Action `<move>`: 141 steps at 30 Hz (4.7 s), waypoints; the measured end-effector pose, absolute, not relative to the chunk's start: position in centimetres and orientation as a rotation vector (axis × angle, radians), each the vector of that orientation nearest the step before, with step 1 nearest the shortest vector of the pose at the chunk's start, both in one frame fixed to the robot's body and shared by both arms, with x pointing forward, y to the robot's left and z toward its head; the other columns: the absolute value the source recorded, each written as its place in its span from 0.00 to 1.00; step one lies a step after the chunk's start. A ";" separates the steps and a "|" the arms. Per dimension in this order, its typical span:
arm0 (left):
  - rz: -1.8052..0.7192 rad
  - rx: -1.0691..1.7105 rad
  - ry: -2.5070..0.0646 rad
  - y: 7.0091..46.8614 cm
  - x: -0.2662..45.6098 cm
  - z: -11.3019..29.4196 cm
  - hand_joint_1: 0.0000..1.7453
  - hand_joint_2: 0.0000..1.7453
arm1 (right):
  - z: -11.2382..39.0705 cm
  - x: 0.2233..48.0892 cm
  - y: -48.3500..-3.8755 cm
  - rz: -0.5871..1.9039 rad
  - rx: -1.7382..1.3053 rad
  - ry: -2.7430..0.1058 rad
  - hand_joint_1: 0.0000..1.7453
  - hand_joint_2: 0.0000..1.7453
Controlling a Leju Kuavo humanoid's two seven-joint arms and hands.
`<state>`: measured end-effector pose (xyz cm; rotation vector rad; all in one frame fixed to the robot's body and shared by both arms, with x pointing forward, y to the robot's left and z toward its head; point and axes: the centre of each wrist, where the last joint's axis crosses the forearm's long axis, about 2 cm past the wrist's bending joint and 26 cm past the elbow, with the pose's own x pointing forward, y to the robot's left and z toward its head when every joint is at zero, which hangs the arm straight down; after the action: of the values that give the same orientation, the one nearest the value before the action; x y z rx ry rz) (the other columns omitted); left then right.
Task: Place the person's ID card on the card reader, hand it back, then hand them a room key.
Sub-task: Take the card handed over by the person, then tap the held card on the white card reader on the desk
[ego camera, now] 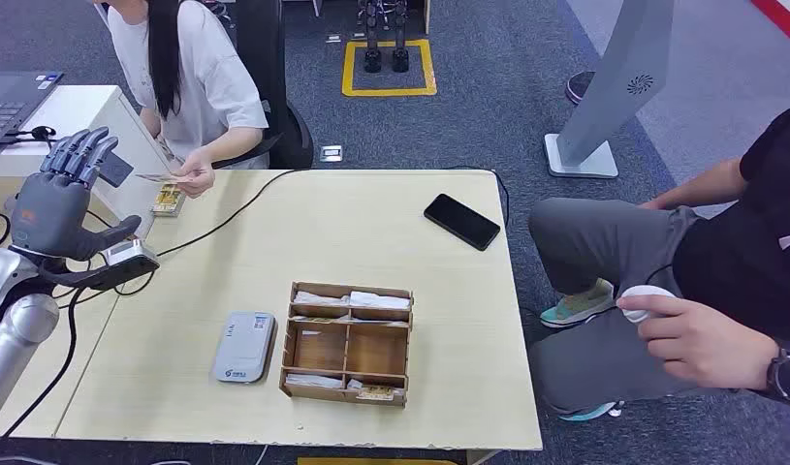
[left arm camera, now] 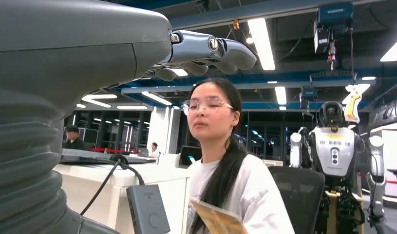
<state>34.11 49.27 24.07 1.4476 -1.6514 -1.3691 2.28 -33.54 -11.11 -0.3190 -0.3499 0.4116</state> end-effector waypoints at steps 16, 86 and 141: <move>-1.399 1.411 -1.586 49.4 34.0 22.4 0.00 1.00 | -11.1 2.4 -33.3 0.414 -0.317 -0.355 0.00 1.00; -0.711 0.029 -1.440 45.4 26.5 12.7 1.00 1.00 | -11.2 1.7 -33.3 0.347 -0.342 -0.337 0.00 1.00; -0.814 0.584 -1.289 39.3 22.9 6.4 1.00 1.00 | -11.2 1.8 -32.7 0.345 -0.335 -0.332 0.00 1.00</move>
<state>22.93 39.34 6.45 0.5839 -1.2891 -0.8140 1.79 -32.69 -11.19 -0.3354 -0.3317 0.3452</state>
